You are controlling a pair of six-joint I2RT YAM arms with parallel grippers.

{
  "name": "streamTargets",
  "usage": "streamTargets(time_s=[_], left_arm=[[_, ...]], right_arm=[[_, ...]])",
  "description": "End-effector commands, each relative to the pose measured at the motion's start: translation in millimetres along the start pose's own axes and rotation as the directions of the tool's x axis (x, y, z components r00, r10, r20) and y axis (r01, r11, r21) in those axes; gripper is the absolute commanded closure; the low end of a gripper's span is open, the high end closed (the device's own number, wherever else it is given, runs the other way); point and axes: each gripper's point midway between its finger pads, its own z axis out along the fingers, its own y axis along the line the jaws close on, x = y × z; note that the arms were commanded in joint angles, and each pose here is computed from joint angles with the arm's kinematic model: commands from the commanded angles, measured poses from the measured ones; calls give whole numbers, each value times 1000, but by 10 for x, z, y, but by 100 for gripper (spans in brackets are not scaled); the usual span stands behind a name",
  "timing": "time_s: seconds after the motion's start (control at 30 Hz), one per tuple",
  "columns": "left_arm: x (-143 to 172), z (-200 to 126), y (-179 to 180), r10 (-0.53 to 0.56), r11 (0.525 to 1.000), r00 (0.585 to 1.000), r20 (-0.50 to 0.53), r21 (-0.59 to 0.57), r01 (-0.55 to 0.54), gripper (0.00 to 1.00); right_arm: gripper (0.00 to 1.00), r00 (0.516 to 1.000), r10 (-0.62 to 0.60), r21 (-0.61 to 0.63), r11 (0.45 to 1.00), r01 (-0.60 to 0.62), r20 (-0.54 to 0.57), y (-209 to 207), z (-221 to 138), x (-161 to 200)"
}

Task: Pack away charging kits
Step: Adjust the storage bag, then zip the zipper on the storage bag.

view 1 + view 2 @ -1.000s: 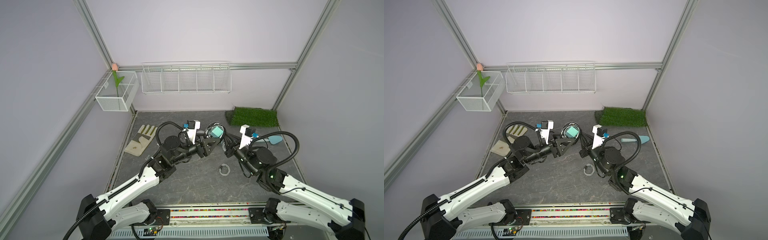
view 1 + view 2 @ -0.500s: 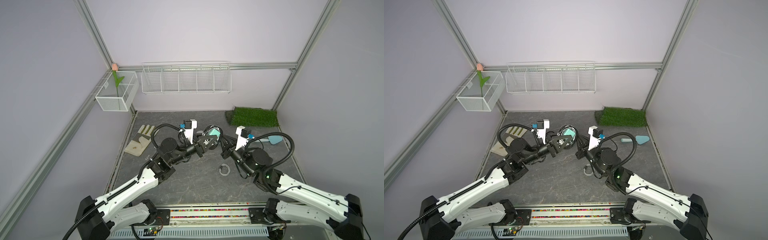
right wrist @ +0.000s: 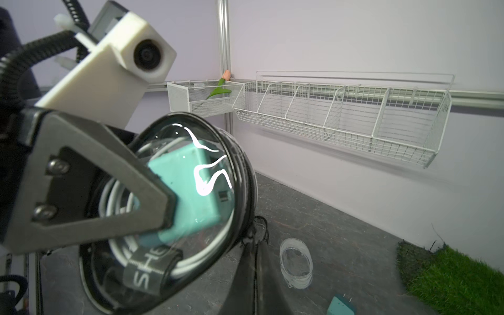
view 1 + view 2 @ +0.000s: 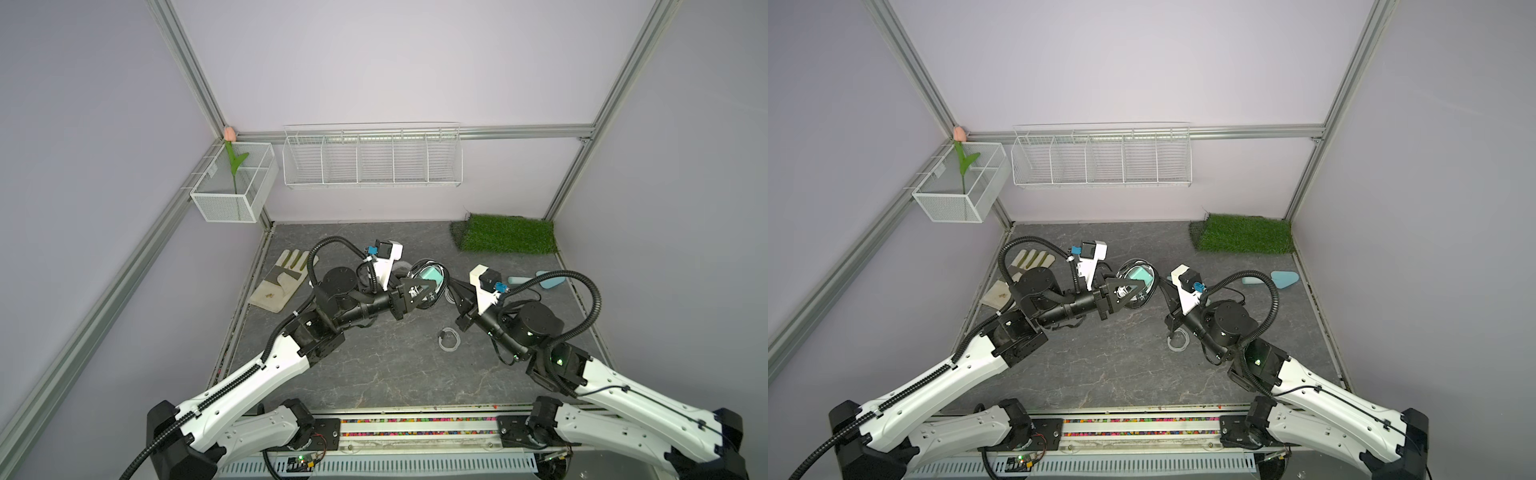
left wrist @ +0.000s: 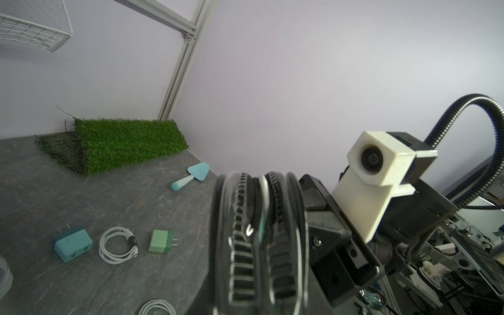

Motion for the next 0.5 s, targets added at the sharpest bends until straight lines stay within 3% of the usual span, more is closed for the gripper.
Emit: streamTargets(time_s=[0.0,0.17,0.23,0.33,0.47], left_arm=[[226,-133,19,-9,1000,993,-119,-27,6,100],[456,-142,63,-20,1000,977,-212,-28,15,100],[523,-148,79,-25,1000,973,-230,-25,20,100],[623,-154,78,-21,1000,965,-263,-7,20,100],[748,-118,109,-22,1000,948,-317,5,25,100]], right_arm=[[94,980,-199,25,980,198,22,-116,-97,-174],[94,943,-330,-68,943,327,-39,0,-38,-120],[94,932,-358,-36,934,356,-65,-84,-24,-107],[94,925,-370,-19,929,370,-86,-175,-26,-83],[94,921,-384,-113,920,375,-63,-48,-20,-148]])
